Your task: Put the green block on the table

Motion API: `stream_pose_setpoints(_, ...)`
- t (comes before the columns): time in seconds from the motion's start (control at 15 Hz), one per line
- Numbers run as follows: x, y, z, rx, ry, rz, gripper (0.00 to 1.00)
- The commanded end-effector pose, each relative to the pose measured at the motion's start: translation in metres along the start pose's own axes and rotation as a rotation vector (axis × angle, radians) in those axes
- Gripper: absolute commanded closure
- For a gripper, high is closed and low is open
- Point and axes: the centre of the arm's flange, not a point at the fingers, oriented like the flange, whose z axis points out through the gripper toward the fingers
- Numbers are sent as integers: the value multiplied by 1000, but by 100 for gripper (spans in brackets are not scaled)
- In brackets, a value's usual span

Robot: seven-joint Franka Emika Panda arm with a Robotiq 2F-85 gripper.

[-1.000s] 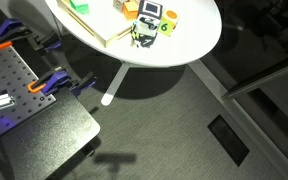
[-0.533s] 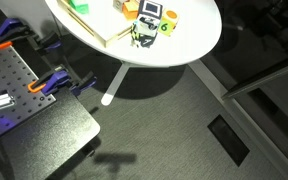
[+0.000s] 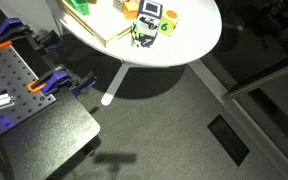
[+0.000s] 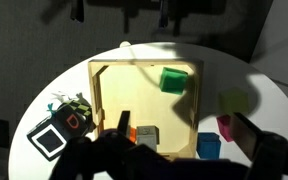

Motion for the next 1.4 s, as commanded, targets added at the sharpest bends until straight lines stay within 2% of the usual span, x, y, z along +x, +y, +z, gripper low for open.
stream_pose_setpoints(0.0, 23, 12, 27, 9, -70, 20, 0)
stream_pose_setpoints(0.2, 29, 19, 56, 21, -97, 17, 0)
stream_pose_setpoints(0.47, 36, 23, 78, 12, -78, 2, 0)
stream_pose_setpoints(0.67, 41, 23, 83, 4, -63, 9, 0)
stream_pose_setpoints(1.33, 44, 23, 95, -6, -87, 30, 0)
